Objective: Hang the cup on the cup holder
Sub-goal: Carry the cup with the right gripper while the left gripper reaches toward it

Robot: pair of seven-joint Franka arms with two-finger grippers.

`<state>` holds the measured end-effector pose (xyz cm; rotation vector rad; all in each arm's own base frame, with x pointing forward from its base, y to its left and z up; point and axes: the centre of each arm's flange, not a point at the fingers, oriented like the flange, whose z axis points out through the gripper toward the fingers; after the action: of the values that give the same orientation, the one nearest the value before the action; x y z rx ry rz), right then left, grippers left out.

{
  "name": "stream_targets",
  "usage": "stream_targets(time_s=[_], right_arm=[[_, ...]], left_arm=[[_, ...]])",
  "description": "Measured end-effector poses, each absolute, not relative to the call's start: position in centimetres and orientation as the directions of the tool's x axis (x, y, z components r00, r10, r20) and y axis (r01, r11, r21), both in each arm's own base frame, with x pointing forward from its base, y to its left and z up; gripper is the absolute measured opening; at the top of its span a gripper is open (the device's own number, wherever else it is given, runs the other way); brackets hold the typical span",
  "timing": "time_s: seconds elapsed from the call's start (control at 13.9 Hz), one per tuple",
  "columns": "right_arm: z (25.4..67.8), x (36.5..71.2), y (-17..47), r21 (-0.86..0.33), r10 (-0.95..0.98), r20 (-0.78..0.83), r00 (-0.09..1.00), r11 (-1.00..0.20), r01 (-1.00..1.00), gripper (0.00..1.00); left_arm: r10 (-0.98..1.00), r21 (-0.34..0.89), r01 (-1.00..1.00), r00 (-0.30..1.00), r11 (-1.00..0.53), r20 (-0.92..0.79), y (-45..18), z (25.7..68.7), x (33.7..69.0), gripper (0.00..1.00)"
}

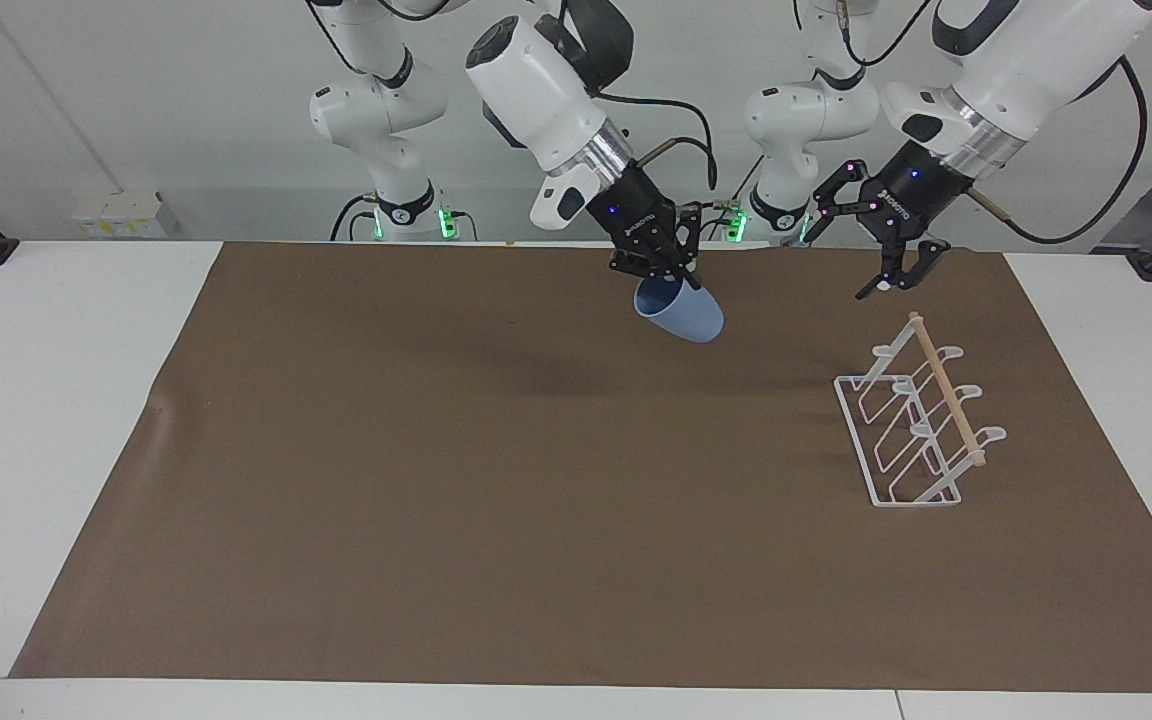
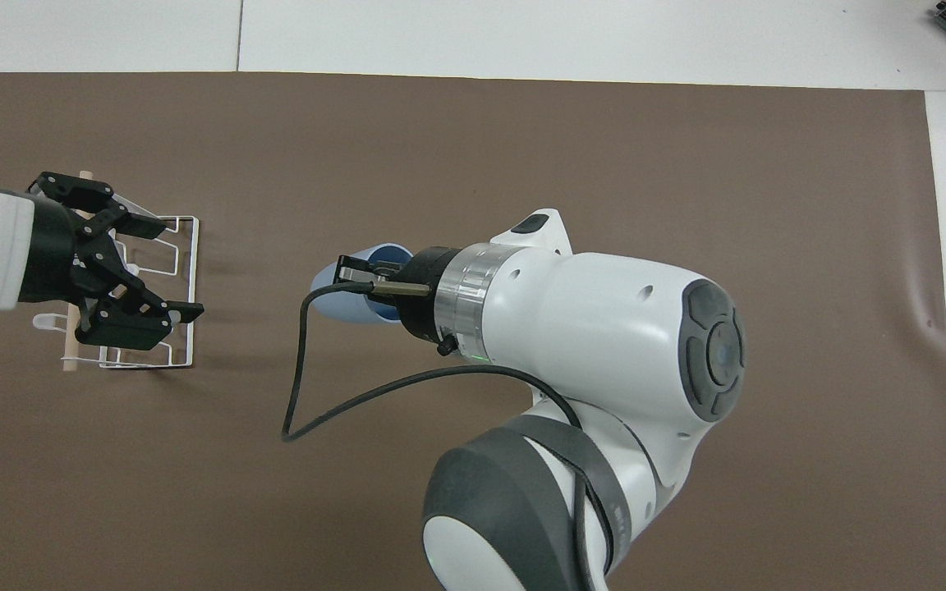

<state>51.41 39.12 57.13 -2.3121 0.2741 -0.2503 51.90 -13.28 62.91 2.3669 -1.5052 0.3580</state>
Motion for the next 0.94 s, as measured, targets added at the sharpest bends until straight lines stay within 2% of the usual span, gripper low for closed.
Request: stream_targets(time_s=[0.22, 0.36, 0.58, 0.94], right_arm=[[58.1, 51.9, 38.7, -0.768, -0.339, 0.028, 0.941, -0.610, -0.196, 0.05], [59.3, 52.3, 38.6, -0.801, -0.398, -0.039, 0.917, -0.536, -0.266, 0.05], [60.2, 52.6, 39.0, -0.812, -0.433, -0.098, 0.896, -0.486, -0.324, 0.05], [59.6, 52.4, 40.1, -0.816, -0.441, -0.101, 0.892, -0.476, -0.328, 0.05]], left_arm=[[-0.889, 0.046, -0.970, 0.237, -0.238, 0.393, -16.0, 61.1, 50.3, 1.00], [-0.896, 0.019, -0.984, 0.169, -0.176, 0.412, -17.2, 60.7, 49.5, 1.00], [-0.879, -0.014, -0.989, 0.124, -0.147, 0.460, -17.7, 61.1, 49.5, 1.00], [-0.845, -0.006, -0.988, 0.129, -0.155, 0.520, -18.7, 61.2, 49.4, 1.00]])
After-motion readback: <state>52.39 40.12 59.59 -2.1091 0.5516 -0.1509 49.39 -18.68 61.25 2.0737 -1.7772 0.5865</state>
